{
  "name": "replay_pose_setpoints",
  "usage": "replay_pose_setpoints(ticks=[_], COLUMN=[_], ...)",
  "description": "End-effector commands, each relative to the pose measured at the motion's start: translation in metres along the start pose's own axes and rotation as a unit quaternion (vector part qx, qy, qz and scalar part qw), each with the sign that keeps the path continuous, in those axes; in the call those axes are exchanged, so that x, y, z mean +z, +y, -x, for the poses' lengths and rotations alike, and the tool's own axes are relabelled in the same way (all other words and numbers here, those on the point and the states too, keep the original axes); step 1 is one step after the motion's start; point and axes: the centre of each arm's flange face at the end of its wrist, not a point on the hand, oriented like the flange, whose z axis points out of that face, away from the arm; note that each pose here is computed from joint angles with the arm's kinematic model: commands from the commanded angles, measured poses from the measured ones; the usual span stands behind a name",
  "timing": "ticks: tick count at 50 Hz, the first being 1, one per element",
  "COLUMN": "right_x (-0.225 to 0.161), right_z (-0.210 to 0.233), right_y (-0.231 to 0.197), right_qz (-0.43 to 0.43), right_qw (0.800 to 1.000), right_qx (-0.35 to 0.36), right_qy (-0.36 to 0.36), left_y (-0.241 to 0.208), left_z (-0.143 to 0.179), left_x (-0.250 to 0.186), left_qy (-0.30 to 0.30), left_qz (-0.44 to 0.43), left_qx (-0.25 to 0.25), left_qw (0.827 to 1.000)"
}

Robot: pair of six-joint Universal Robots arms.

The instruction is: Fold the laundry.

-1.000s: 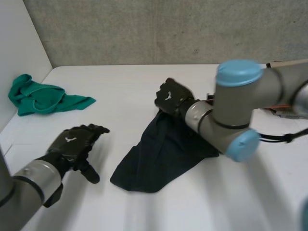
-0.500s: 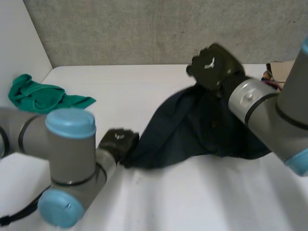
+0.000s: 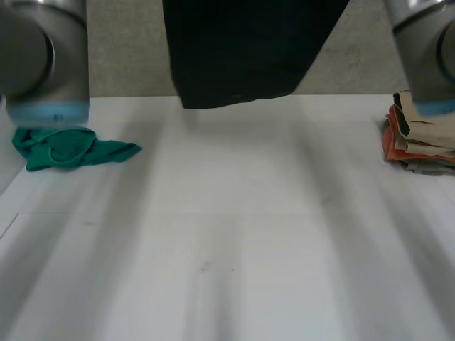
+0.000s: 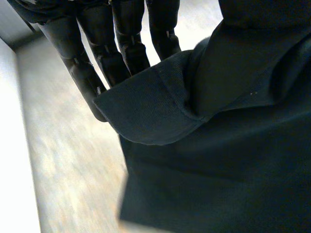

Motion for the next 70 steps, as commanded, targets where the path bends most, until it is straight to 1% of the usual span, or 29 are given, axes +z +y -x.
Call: replay_pose_setpoints(ticks=[1,6,7,13,14,15,17,18,21,22,25,27,29,32,35,39,42,44,46,49,50,51,53,54,57,58,61,63,70], right_x=[-0.070,-0.139,-0.160,-0.209,-0.214,-0.224,-0.228,-0.230,-0.232,-0.234,-0.242,-0.247,-0.252,-0.249,-0.246,-0.239,-0.233,-0.224,-0.213,-0.176,-0.148,-0.133,-0.102,-0.071,-0.035,-0.018,0.002,0.003,-0.018], right_z=[0.058,0.106,0.120,0.147,0.148,0.148,0.146,0.138,0.121,0.108,0.083,0.074,0.072,0.071,0.079,0.099,0.111,0.121,0.125,0.123,0.116,0.111,0.097,0.081,0.057,0.044,0.025,0.023,0.036], right_y=[0.034,0.053,0.055,0.049,0.048,0.043,0.031,0.015,-0.020,-0.042,-0.079,-0.091,-0.093,-0.088,-0.074,-0.039,-0.018,0.003,0.016,0.037,0.042,0.042,0.040,0.032,0.015,0.002,-0.020,-0.025,-0.019], right_qz=[0.119,0.229,0.259,0.340,0.353,0.379,0.400,0.418,0.440,0.449,0.468,0.477,0.481,0.468,0.465,0.495,0.502,0.502,0.497,0.469,0.440,0.421,0.373,0.315,0.226,0.173,0.094,0.085,0.119], right_qw=[0.987,0.954,0.940,0.893,0.885,0.868,0.852,0.838,0.817,0.807,0.787,0.777,0.765,0.769,0.764,0.750,0.753,0.763,0.776,0.821,0.853,0.870,0.905,0.937,0.970,0.983,0.994,0.995,0.991], right_qx=[0.052,0.086,0.094,0.112,0.113,0.114,0.114,0.110,0.096,0.089,0.083,0.085,0.083,0.070,0.065,0.100,0.113,0.120,0.119,0.108,0.098,0.093,0.083,0.075,0.063,0.059,0.054,0.056,0.067], right_qy=[-0.094,-0.175,-0.201,-0.272,-0.281,-0.299,-0.318,-0.334,-0.361,-0.373,-0.392,-0.402,-0.420,-0.429,-0.442,-0.426,-0.410,-0.389,-0.368,-0.306,-0.263,-0.238,-0.185,-0.132,-0.063,-0.026,0.021,0.024,-0.014], left_y=[0.080,0.118,0.126,0.130,0.121,0.114,0.098,0.082,0.049,0.028,-0.012,-0.028,-0.041,-0.034,-0.016,0.030,0.053,0.073,0.086,0.100,0.101,0.099,0.085,0.066,0.037,0.014,-0.009,-0.014,0.017], left_z=[-0.012,-0.020,-0.021,-0.016,-0.013,-0.011,-0.008,-0.003,0.004,0.009,0.019,0.024,0.025,0.023,0.021,0.012,0.007,0.002,-0.002,-0.005,-0.005,-0.004,0.000,0.005,0.014,0.019,0.023,0.023,0.013], left_x=[-0.096,-0.168,-0.191,-0.240,-0.249,-0.251,-0.256,-0.263,-0.274,-0.282,-0.294,-0.298,-0.295,-0.287,-0.277,-0.247,-0.232,-0.213,-0.197,-0.151,-0.123,-0.108,-0.075,-0.044,-0.010,0.008,0.021,0.020,-0.017], left_qy=[0.061,0.108,0.120,0.150,0.161,0.166,0.181,0.198,0.228,0.251,0.288,0.305,0.324,0.338,0.334,0.313,0.298,0.285,0.274,0.235,0.208,0.192,0.153,0.107,0.045,0.010,-0.016,-0.008,0.039], left_qz=[0.184,0.288,0.320,0.396,0.414,0.419,0.433,0.454,0.482,0.501,0.529,0.536,0.526,0.521,0.521,0.507,0.499,0.480,0.459,0.392,0.348,0.324,0.260,0.191,0.100,0.035,-0.025,-0.033,0.052], left_qx=[0.017,0.023,0.027,0.053,0.066,0.072,0.087,0.103,0.123,0.134,0.150,0.154,0.154,0.159,0.163,0.173,0.178,0.187,0.190,0.203,0.205,0.207,0.209,0.204,0.185,0.159,0.129,0.108,0.090], left_qw=[0.981,0.951,0.939,0.904,0.893,0.890,0.879,0.863,0.837,0.817,0.784,0.772,0.771,0.767,0.769,0.785,0.794,0.808,0.824,0.866,0.891,0.903,0.930,0.954,0.977,0.987,0.991,0.994,0.994])
